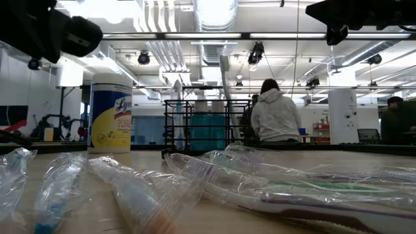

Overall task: Pick & Place toothbrushing station
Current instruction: Put the left blue toothbrush into the wire organizer

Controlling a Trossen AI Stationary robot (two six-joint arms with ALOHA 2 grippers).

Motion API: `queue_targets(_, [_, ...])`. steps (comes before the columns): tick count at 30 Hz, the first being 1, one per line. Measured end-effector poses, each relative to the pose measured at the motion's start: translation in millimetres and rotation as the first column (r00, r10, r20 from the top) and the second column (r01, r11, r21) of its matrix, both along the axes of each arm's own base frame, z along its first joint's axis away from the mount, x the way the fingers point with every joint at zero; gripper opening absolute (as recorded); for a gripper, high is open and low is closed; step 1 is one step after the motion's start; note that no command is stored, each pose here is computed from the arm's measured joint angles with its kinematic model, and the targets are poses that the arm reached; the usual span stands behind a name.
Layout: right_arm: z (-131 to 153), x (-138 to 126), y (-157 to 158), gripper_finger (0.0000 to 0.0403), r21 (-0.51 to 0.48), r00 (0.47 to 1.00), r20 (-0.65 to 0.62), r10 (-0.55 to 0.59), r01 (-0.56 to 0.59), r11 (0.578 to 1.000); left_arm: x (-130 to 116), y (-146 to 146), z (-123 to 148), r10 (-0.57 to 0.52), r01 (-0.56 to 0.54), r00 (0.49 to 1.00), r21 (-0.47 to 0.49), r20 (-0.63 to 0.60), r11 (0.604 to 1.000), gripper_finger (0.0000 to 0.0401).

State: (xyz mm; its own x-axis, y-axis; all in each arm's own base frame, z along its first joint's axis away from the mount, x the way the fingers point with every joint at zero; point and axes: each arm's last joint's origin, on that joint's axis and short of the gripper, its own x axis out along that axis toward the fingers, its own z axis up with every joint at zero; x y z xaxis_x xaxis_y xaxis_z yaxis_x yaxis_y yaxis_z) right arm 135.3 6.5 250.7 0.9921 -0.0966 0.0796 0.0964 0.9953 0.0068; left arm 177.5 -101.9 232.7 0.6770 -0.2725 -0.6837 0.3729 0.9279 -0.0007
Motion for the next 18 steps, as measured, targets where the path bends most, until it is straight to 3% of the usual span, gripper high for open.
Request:
queue_targets(9, [0.0,0.0,0.0,0.0008,0.035,1.0,0.003,0.003,-0.003,0.999,47.1,-49.9,-15.9,-0.07,0.098,0.968,0.106,-0.241,0.989,0.0167])
queue_targets(12, [0.0,0.0,0.0,0.0008,0.035,1.0,0.003,0.004,-0.004,0.999,57.7,-61.1,-27.7,-0.089,0.144,0.943,0.15,-0.321,0.978,0.018])
queue_targets(18, [0.0,0.0,0.0,0.0008,0.026,1.0,0.003,0.003,-0.004,1.0,80.5,-81.8,-40.1,-0.168,0.243,0.917,0.171,-0.362,0.955,0.0177])
